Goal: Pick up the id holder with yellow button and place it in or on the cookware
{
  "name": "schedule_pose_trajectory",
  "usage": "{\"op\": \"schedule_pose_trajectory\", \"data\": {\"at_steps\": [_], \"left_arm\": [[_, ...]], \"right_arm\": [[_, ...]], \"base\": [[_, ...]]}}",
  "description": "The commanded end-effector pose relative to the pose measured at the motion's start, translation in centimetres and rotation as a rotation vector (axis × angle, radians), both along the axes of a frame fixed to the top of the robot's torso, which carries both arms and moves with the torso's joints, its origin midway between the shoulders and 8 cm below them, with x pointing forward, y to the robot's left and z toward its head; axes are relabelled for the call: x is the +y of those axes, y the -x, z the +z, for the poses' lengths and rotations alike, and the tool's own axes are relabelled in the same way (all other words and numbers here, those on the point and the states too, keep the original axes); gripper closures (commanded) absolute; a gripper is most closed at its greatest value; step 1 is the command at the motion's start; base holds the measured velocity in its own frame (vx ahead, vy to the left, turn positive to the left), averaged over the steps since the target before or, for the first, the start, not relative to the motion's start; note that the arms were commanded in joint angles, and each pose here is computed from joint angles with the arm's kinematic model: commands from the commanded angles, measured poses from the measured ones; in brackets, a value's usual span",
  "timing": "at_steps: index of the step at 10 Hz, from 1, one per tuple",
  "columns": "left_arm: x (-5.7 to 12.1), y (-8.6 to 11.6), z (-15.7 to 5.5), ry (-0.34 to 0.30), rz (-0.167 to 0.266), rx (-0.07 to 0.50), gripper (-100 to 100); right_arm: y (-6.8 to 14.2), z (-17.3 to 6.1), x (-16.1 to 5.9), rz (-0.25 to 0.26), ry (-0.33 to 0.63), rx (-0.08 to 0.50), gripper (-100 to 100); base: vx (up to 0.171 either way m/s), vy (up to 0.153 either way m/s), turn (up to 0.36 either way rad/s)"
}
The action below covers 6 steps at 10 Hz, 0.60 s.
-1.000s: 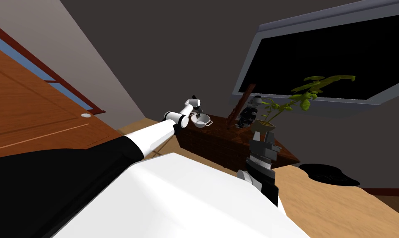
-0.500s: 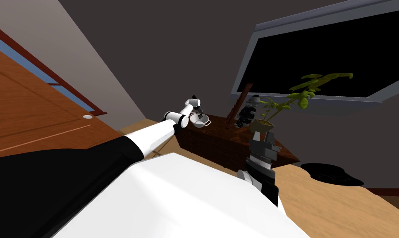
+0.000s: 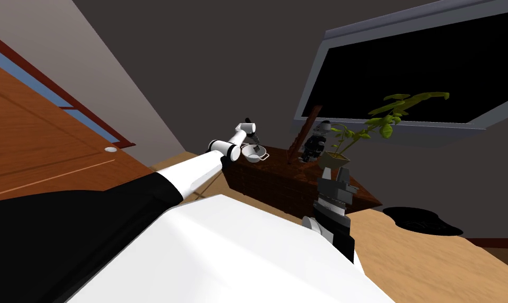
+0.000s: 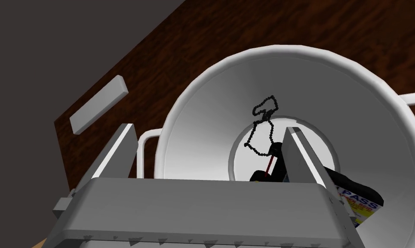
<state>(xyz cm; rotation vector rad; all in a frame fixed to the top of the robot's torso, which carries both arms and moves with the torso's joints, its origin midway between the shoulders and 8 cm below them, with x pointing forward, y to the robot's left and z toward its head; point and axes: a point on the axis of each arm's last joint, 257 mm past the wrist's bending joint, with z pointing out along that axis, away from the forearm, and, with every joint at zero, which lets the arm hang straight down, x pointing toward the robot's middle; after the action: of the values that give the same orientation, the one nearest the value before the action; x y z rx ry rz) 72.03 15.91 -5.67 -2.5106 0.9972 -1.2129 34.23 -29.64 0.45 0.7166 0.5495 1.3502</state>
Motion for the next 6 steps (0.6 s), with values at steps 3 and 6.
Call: {"op": "schedule_pose_trajectory", "data": {"at_steps": [3,6], "left_arm": [[-0.2,0.3,3.2,0.001,0.004,-0.002,-100],[-0.2,0.2,2.7,0.001,0.003,-0.002,0]], "right_arm": [[0.0,0.0,0.0,0.000,0.000,0.000,0],[0.0,0.0,0.0,0.000,0.000,0.000,0]], "base": [[0.004,0.020,-0.005],[0.001,0.004,-0.001]]}}
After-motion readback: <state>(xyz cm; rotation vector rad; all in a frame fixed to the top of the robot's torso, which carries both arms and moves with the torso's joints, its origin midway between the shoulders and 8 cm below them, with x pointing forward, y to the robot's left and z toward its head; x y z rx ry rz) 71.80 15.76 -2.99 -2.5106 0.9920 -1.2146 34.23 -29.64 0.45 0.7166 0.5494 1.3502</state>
